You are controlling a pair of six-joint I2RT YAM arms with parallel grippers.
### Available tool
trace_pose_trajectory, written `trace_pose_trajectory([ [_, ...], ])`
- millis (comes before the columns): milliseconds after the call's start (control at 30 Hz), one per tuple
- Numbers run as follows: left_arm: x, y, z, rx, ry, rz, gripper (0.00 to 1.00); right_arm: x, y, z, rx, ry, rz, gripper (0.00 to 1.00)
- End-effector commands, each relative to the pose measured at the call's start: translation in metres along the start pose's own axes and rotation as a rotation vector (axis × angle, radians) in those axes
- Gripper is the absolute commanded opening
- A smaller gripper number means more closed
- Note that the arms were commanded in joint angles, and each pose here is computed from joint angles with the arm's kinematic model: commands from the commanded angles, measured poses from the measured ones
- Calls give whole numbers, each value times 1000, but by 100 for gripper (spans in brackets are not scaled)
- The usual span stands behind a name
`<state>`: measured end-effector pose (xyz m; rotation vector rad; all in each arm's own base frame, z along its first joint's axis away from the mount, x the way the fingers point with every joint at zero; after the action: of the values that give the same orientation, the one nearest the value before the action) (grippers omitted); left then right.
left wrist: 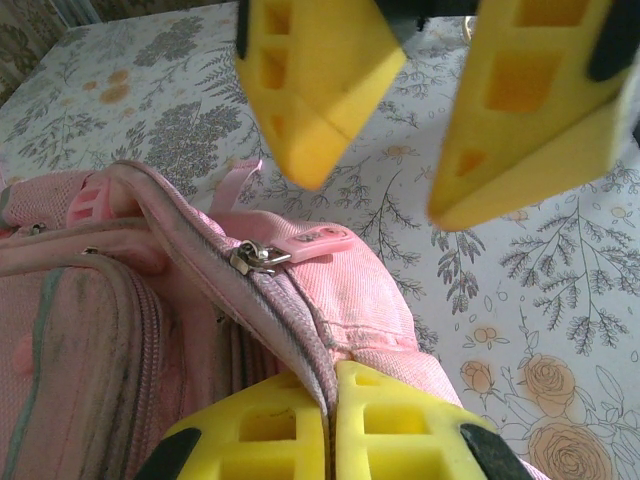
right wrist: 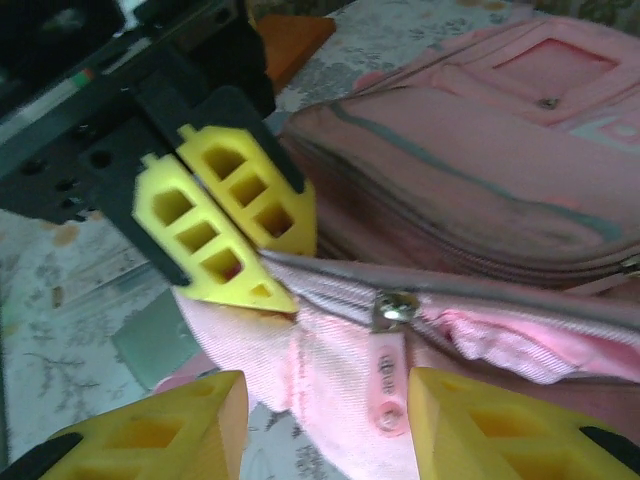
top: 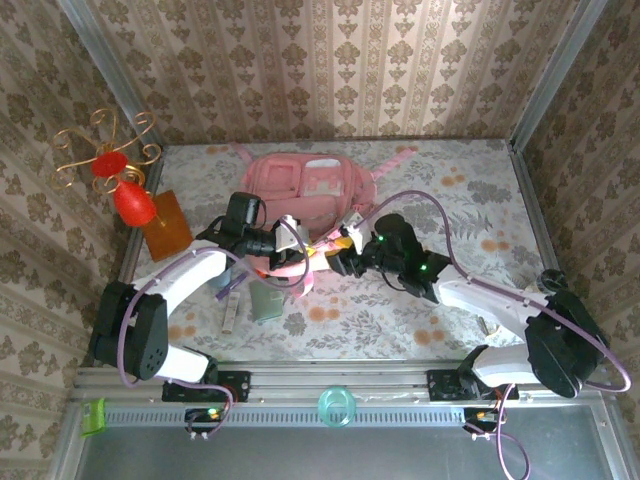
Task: Pack the student bag
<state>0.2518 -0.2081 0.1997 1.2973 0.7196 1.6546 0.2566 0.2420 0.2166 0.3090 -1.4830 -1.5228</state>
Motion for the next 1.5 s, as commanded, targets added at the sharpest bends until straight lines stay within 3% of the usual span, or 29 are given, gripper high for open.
trace_pose_trajectory([
  [0, 5, 21, 4, -71, -6, -78, 0, -8, -1, -7, 50, -70, 41, 46],
  [200, 5, 21, 5, -71, -4, -70, 0, -22, -9, -10, 50, -68, 78, 40],
  [467, -3, 22, 0, -82, -28, -55, 0, -26, -12, -11, 49, -72, 88, 16],
  [733, -6, 9, -5, -97, -43, 53, 0, -14, -21, -22, 48, -146, 178, 11],
  [933, -7, -4, -8, -113, -53, 133, 0, -4, -26, -32, -62, -62, 225, 10],
  [1100, -9, -7, -9, -119, -57, 138, 0, -4, -28, -37, -117, -40, 248, 1],
  [1467, -5, -5, -7, -118, -36, 139, 0, 10, -29, -80, -163, -382, 305, 0],
])
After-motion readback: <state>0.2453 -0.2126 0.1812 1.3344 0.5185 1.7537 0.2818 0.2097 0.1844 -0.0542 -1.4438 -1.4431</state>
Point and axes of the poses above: each hand's point on the last joint's axis, 136 mm out from that joint toward the fingers, its own x axis back along the fingers, its own z axis along the line the jaws close on, y = z × x, the point moved 7 cm from there along x, back along the fingers, and after that the axes turned 7 degrees about -x, right-handed, at the moved point
